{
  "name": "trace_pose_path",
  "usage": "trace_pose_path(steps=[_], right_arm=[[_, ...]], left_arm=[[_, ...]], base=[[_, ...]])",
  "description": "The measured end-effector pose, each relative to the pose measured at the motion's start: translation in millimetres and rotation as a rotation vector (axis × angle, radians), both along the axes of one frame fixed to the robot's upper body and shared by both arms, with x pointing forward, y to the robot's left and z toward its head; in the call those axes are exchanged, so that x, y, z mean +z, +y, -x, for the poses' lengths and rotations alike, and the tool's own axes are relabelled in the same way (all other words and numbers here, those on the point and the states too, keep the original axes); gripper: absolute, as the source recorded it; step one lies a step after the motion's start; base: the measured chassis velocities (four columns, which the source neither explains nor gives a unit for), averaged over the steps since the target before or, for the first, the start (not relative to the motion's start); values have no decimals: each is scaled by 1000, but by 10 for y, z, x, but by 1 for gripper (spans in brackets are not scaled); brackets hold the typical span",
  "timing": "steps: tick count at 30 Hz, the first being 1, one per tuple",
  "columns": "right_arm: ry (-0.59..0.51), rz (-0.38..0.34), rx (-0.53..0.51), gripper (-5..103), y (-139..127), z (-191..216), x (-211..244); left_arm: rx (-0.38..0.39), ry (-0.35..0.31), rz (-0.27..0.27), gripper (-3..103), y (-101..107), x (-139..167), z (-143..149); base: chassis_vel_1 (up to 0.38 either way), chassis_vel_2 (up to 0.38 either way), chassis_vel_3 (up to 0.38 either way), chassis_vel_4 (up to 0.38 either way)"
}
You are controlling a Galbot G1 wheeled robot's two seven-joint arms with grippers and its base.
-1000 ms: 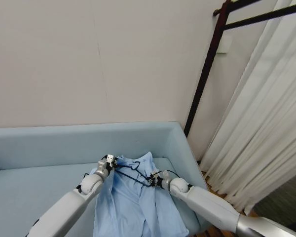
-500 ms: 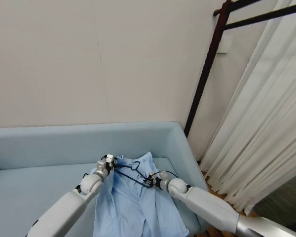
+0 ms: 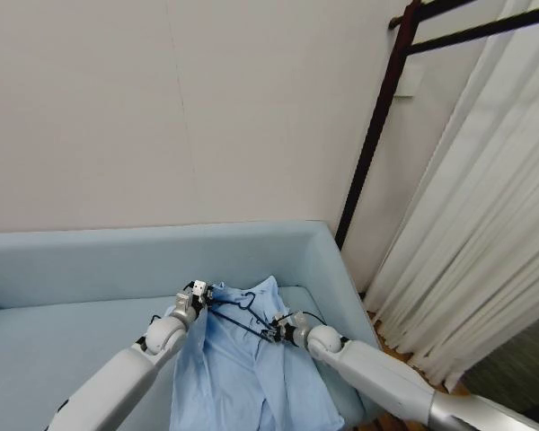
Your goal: Pick up the clothes from the sofa and hang them on the clothes hanger.
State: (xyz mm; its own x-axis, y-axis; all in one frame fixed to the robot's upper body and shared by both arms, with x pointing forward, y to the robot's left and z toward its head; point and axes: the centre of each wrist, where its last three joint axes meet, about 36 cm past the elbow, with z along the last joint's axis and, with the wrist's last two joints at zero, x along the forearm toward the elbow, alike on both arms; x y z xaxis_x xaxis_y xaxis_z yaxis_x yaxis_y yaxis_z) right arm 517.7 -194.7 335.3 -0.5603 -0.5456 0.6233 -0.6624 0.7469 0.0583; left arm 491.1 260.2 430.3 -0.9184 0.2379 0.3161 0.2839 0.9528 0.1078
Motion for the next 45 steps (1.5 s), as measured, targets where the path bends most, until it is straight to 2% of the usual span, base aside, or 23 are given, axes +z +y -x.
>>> trace_pose_path(steps=[3,7,14,18,24,36,45], right_arm=[[0,7,4,14,-4,-7,-32],[-9,6,6,7,4,-5,-41],[-44,8,16,6,14,-25,-12],[-109,16,44,6,-6,-33,56],[-174,22,92,6,-148,-104,229],[-278,27,98,6,-241,-376,189],[-338,-14,156,6,-331,-436,176]], left_arm=[[0,-2,1,0,3,4,-3],[0,-2,2,0,5,5,-3],[1,-2,4,0,3,0,-10],[1,-1,4,0,6,-3,-5],[0,5,-3,0,17,-43,22],[4,35,-30,0,48,-277,85],[-6,72,-58,0,91,-546,56]], base=[[0,0,0,0],[0,0,0,0],[0,0,0,0],[0,0,0,0],[0,0,0,0],[0,0,0,0],[0,0,0,0]])
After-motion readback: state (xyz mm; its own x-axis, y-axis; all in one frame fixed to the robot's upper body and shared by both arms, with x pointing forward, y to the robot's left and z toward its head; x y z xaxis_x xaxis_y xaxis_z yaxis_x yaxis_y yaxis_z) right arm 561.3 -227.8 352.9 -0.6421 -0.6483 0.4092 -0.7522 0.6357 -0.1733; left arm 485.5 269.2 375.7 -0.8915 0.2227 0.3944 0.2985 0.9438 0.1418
